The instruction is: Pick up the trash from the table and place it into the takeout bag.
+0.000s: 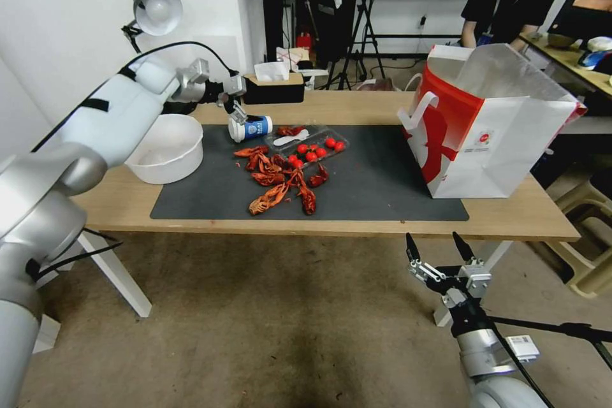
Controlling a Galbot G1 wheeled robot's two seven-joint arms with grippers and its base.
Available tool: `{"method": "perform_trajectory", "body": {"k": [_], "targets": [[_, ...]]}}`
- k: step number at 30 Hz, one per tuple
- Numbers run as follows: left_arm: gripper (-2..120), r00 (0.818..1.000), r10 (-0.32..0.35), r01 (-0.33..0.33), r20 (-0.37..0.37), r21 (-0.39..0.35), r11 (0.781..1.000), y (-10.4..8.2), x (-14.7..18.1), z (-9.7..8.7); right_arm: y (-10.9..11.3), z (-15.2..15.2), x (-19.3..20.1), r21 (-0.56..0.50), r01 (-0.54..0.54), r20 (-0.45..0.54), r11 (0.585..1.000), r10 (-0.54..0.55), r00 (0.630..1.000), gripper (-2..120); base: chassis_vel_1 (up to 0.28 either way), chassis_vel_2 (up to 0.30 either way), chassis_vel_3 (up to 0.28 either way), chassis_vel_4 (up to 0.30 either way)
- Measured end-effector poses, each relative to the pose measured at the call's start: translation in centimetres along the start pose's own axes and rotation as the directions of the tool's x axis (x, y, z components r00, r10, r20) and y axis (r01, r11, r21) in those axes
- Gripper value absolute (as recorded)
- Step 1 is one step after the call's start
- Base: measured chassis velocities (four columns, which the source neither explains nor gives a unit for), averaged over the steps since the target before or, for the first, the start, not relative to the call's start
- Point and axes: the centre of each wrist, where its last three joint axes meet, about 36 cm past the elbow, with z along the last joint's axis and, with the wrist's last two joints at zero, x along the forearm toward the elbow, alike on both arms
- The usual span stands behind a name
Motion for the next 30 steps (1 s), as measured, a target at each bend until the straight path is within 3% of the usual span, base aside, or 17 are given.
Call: {"method": "perform_trajectory", "body": {"k": [2, 9, 23, 30], "targets": [[100, 0.999, 0.024, -0.024, -0.034, 0.01, 1.0, 0.4, 0.1, 0.4, 0.0, 0.0, 0.0, 0.0, 0.0, 0.0, 1.0, 0.0, 1.0, 100, 0.0, 0.0, 0.0, 0.0], [100, 0.996, 0.068, -0.067, -0.053, 0.022, 0.998, 0.2, 0.1, 1.0, -0.1, 0.1, 0.0, 0.002, -0.001, 0.0, 1.0, 0.001, 1.0, 100, 0.0, 0.0, 0.0, 0.0], [100, 0.991, 0.05, -0.042, -0.126, 0.069, 0.997, -0.4, -0.4, 2.5, -0.1, 0.0, 0.1, 0.003, 0.001, 0.0, 1.0, -0.001, 1.0, 100, 0.0, 0.0, 0.0, 0.0], [100, 0.99, 0.058, -0.047, -0.125, 0.094, 0.995, -0.8, -0.6, 3.0, 0.0, 0.0, 0.0, 0.003, 0.003, 0.002, 1.0, -0.003, 1.0, 100, 0.0, 0.0, 0.0, 0.0]]}}
